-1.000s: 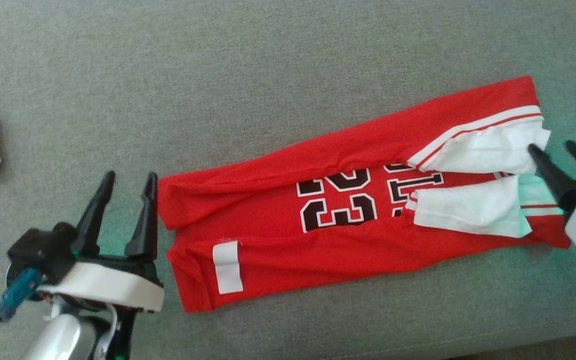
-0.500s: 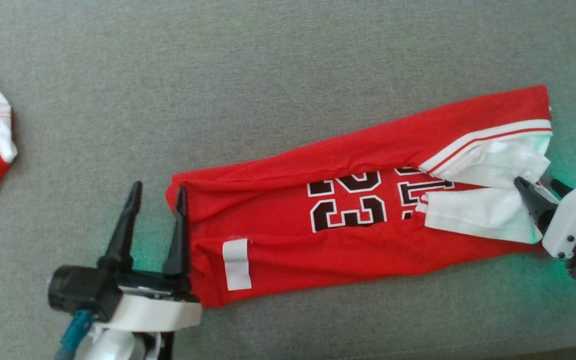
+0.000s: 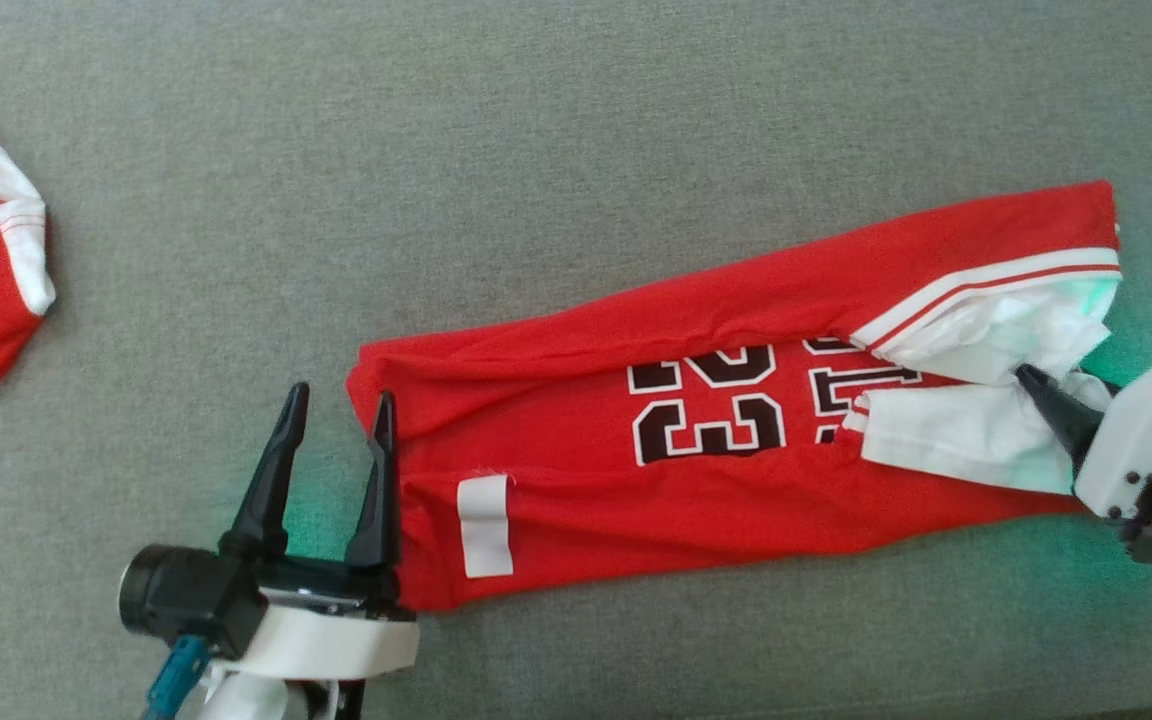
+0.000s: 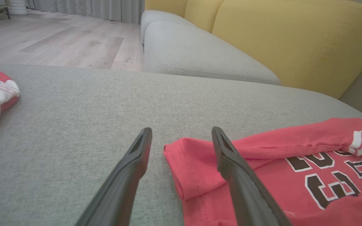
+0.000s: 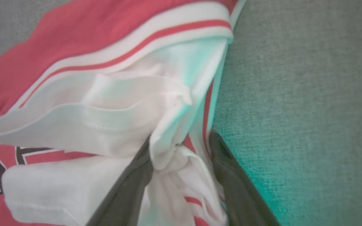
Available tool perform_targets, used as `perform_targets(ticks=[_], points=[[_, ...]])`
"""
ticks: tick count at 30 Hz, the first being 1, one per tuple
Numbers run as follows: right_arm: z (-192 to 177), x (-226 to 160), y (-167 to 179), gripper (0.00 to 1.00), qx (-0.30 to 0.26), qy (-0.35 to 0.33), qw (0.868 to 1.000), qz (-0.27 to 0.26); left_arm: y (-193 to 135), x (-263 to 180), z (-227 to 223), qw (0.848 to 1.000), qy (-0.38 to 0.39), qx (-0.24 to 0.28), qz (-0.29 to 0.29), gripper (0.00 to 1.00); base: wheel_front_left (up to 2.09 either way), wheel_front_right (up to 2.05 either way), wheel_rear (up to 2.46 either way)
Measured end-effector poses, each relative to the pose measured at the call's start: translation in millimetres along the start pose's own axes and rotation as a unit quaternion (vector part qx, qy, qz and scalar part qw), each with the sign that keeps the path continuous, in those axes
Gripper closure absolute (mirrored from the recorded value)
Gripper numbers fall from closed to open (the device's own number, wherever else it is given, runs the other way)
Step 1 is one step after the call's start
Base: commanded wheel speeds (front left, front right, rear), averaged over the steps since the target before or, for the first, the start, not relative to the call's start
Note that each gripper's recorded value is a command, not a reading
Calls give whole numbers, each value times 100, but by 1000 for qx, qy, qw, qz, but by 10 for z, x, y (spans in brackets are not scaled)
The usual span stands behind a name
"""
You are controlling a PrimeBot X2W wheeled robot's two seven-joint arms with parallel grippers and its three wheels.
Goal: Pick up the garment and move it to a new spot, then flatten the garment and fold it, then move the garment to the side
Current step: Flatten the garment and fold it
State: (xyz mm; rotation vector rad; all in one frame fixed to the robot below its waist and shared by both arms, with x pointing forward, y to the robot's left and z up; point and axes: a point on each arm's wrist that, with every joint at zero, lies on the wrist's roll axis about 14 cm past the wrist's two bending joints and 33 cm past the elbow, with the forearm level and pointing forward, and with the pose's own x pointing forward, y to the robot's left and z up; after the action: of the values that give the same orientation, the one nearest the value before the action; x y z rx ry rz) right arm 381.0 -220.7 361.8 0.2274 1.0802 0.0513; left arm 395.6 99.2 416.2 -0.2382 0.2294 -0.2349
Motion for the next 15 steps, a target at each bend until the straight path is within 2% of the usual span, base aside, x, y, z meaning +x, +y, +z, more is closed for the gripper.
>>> perform_targets(ticks=[1, 2, 8, 15], points=[[8, 11, 14, 77, 2, -2, 1000, 2, 4, 3, 6, 1000, -2, 4, 0, 0, 0, 0, 0], [13, 27, 34, 100, 5, -3, 1000, 6, 18, 7, 14, 1000, -4, 6, 1, 0, 0, 0, 0], [80, 62, 131, 100, 15, -24, 999, 29, 93, -32, 50, 1000, -14, 9, 16, 0, 0, 0, 0], [326, -90, -171, 100, 34, -72, 997, -5, 123, -160, -4, 1000, -8, 9, 22, 0, 0, 0, 0]])
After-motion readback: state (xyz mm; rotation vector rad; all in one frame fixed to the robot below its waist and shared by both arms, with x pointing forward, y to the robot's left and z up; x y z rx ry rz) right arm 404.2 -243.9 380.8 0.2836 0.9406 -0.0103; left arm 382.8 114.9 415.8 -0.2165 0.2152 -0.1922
